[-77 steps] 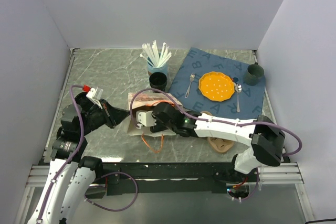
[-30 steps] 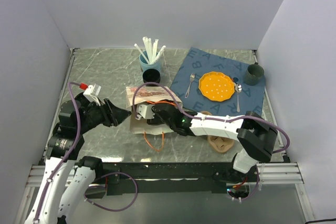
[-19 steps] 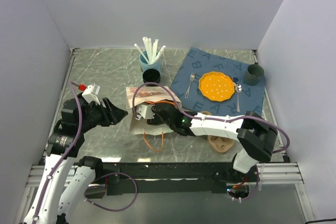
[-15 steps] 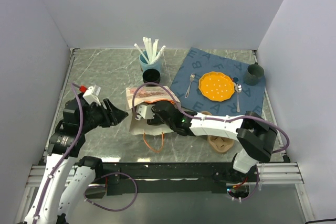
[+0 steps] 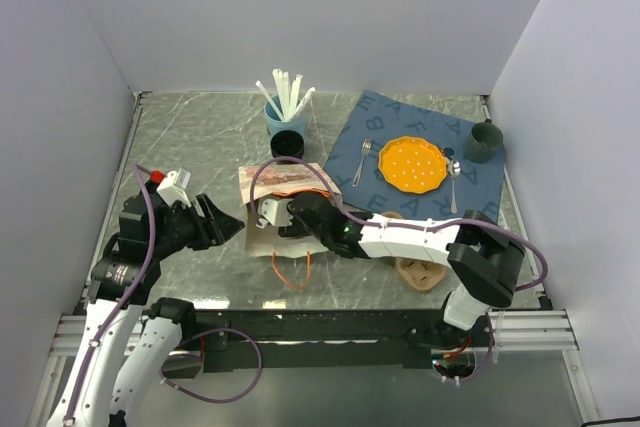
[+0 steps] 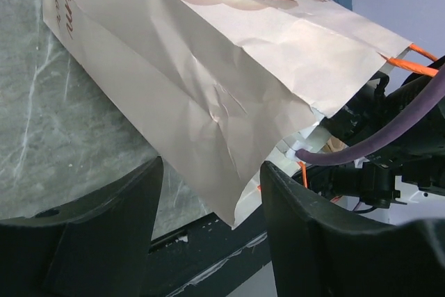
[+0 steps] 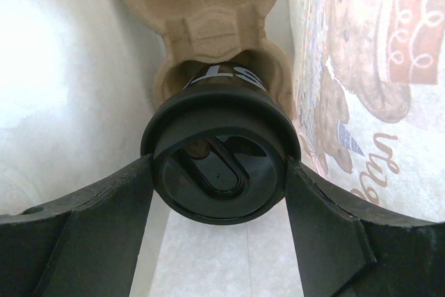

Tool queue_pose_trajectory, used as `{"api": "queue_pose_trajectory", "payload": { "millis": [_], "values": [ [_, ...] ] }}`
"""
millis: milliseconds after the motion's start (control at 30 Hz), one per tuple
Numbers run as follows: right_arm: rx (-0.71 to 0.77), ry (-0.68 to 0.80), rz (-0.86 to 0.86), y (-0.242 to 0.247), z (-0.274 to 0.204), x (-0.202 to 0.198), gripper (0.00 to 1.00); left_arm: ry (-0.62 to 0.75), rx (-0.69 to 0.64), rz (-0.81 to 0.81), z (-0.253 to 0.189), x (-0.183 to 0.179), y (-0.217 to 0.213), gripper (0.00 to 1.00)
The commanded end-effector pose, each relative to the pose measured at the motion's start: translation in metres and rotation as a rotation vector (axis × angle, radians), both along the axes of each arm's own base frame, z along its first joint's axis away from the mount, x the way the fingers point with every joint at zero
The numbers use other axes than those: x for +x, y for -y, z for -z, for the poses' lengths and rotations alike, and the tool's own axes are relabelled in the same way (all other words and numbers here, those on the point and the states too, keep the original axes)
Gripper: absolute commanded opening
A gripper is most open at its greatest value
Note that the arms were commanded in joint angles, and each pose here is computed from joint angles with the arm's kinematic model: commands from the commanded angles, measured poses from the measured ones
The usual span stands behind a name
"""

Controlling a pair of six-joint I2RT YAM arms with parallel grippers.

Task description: Pack the takeout coffee

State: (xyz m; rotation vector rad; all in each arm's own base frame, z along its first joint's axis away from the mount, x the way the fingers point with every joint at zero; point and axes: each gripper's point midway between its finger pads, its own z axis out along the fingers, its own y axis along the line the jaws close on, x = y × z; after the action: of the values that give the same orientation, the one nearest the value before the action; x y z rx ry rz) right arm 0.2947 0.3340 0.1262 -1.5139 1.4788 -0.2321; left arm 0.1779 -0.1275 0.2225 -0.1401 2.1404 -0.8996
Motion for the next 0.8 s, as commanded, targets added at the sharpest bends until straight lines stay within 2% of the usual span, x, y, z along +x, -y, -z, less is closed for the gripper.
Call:
{"api": "queue_pose_trajectory", "payload": {
  "millis": [0,167,333,433,667,767],
  "values": [
    [0.076,0.043,0.025,-0.013,-0.027,0.012,0.47,0.012,0.004,-0.011,-0.006,-0.001,-0.002,0.64],
    [0.071,0.039,0.022,-0.017,-0.026,0.014,0.47,0.021,0.002,-0.024,0.000,0.005,-0.002,0.63],
    [0.071,0.033,0.030,-0.020,-0.022,0.017,0.47,0.025,-0.005,-0.025,-0.002,0.016,0.000,0.54],
    [0.071,0.037,0.028,-0.023,-0.022,0.018,0.47,0.034,0.012,-0.018,-0.004,0.020,0.000,0.47],
    [0.073,0.037,0.029,-0.026,-0.022,0.020,0.47,0.012,0.020,-0.015,-0.004,0.019,-0.001,0.17],
    [0.070,0.036,0.027,-0.026,-0.020,0.019,0.47,0.018,0.037,-0.018,-0.006,0.018,-0.003,0.08]
  ]
}}
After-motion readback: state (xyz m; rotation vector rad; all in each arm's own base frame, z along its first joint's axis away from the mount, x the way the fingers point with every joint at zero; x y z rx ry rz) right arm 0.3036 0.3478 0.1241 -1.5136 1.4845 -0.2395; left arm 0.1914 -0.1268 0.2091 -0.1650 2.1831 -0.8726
